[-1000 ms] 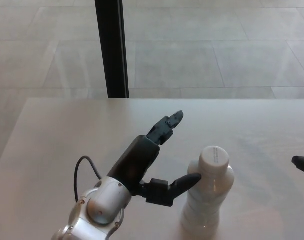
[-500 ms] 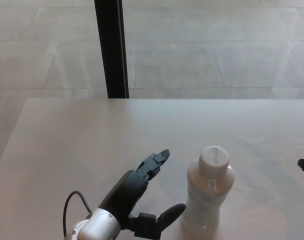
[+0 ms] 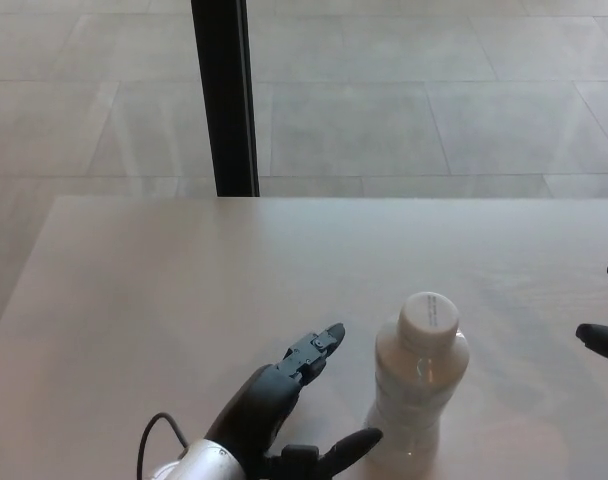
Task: The robot uses its left hand to to lift the bottle kept on the middle of the desk and tilts it towards its right hand. It then uses its right hand to rotate its cap to open it and places the bottle and cap back on the desk
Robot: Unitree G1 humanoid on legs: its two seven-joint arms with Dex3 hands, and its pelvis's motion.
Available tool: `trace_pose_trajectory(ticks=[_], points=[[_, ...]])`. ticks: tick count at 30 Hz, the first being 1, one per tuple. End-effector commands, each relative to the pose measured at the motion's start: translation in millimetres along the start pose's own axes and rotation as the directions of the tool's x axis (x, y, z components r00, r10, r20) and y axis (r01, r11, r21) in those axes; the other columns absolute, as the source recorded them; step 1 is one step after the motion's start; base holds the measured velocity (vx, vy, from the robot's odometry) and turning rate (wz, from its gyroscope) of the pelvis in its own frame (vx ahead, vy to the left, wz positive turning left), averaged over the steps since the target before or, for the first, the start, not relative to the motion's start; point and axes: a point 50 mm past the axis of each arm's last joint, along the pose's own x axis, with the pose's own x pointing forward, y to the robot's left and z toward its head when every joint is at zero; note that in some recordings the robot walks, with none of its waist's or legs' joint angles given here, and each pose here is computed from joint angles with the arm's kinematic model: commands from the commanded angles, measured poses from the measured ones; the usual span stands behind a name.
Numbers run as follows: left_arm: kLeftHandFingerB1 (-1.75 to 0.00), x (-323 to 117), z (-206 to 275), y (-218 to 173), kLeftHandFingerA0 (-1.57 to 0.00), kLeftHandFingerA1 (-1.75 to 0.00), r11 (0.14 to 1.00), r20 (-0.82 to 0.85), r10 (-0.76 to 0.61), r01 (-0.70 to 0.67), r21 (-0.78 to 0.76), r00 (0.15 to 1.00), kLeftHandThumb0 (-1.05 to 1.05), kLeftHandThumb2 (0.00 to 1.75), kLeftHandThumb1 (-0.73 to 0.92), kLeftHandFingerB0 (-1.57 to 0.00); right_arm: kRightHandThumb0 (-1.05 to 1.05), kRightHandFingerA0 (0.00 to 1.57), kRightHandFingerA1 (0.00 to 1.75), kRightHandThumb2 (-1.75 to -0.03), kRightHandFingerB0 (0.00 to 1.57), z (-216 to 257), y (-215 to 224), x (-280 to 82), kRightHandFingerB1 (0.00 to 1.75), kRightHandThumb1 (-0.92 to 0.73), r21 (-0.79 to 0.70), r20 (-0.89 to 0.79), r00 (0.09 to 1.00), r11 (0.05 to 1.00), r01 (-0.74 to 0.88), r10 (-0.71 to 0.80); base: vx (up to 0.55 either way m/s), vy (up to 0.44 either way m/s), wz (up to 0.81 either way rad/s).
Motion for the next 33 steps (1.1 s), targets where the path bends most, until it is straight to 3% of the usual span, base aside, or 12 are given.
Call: trace_pose_trajectory(ticks=[1, 2, 3, 5, 17, 18, 23, 24, 25, 33], points=[[0.0, 1.6, 6.1, 0.6, 0.0, 0.0, 1.0, 0.031, 0.013, -0.012, -0.01, 0.999, -0.99, 0.8, 0.56, 0.0, -0.7, 0.38, 0.61, -0.61, 0.38, 2.5, -3.1, 0.2, 0.34, -0.69, -0.011, 0.009, 1.0, 1.0, 0.022, -0.022, 0.0, 0.0, 0.0], [0.0, 2.2, 6.7, -0.2, 0.0, 0.0, 1.0, 0.034, 0.015, -0.015, -0.009, 0.999, -1.01, 0.7, 0.61, 0.0, -0.71, 0.39, 0.61, -0.61, 0.39, 2.2, -3.5, 0.3, 0.34, -0.69, -0.01, 0.005, 1.0, 1.0, 0.028, -0.027, 0.0, 0.0, 0.0], [0.0, 2.4, 7.5, -0.9, 0.0, 0.0, 1.0, 0.035, 0.016, -0.016, -0.007, 0.999, -0.99, 0.8, 0.55, 0.0, -0.7, 0.39, 0.62, -0.61, 0.39, 1.8, -3.9, 0.3, 0.34, -0.69, -0.009, 0.004, 1.0, 1.0, 0.029, -0.029, 0.0, 0.0, 0.0], [0.0, 3.3, 9.0, -2.6, 0.0, 0.0, 1.0, 0.029, 0.017, -0.017, 0.001, 0.999, -1.0, 0.7, 0.61, 0.0, -0.71, 0.39, 0.62, -0.61, 0.39, 1.2, -4.5, 0.2, 0.34, -0.69, -0.007, 0.004, 1.0, 1.0, 0.027, -0.027, 0.0, 0.0, 0.0], [0.0, 10.6, 9.9, -17.7, 0.0, 0.0, 1.0, 0.011, -0.005, 0.005, 0.012, 1.0, -0.96, 0.71, 0.59, 0.0, -0.68, 0.4, 0.64, -0.61, 0.42, -2.6, -4.8, -1.6, 0.34, -0.69, 0.014, 0.009, 0.999, 0.999, 0.035, -0.035, 0.0, 0.0, 0.0], [0.0, 11.8, 7.5, -19.8, 0.0, 0.0, 0.999, 0.018, -0.016, 0.015, 0.047, 1.0, -1.03, 0.71, 0.62, 0.0, -0.68, 0.4, 0.62, -0.61, 0.42, -2.4, -4.8, -1.7, 0.34, -0.68, 0.01, 0.013, 0.999, 0.999, 0.04, -0.04, 0.0, 0.0, 0.0], [0.0, 13.9, 1.0, -32.9, 0.0, 0.0, 0.996, -0.024, -0.077, 0.078, 0.042, 0.997, -0.96, 0.71, 0.57, 0.0, -0.72, 0.41, 0.64, -0.61, 0.42, -3.3, -4.0, -1.8, 0.34, -0.67, 0.008, 0.017, 0.998, 0.998, 0.054, -0.055, 0.0, 0.0, 0.0], [0.0, 14.6, 1.9, -35.2, 0.0, 0.0, 0.997, -0.029, -0.075, 0.076, 0.031, 0.997, -0.94, 0.71, 0.57, 0.0, -0.71, 0.38, 0.66, -0.93, 0.34, -3.8, -3.1, -1.8, 0.48, -0.52, 0.01, 0.014, 0.998, 0.998, 0.058, -0.058, 0.0, 0.0, 0.0], [0.0, 15.9, 3.3, -37.6, 0.0, 0.0, 0.997, -0.021, -0.081, 0.081, 0.01, 0.997, -0.92, 0.71, 0.56, 0.0, -0.71, 0.4, 0.64, -0.61, 0.42, -4.1, -2.7, -1.9, 0.34, -0.67, 0.012, 0.011, 0.998, 0.998, 0.06, -0.06, 0.0, 0.0, 0.0], [0.0, 25.6, 17.2, -50.1, 0.0, 0.0, 0.996, 0.029, -0.08, 0.078, 0.051, 0.996, -0.94, 0.71, 0.57, 0.0, -0.71, 0.39, 0.68, -0.61, 0.42, -6.5, 2.0, -1.3, 0.33, -0.68, 0.009, 0.014, 0.998, 0.998, 0.061, -0.061, 0.0, 0.0, 0.0]])
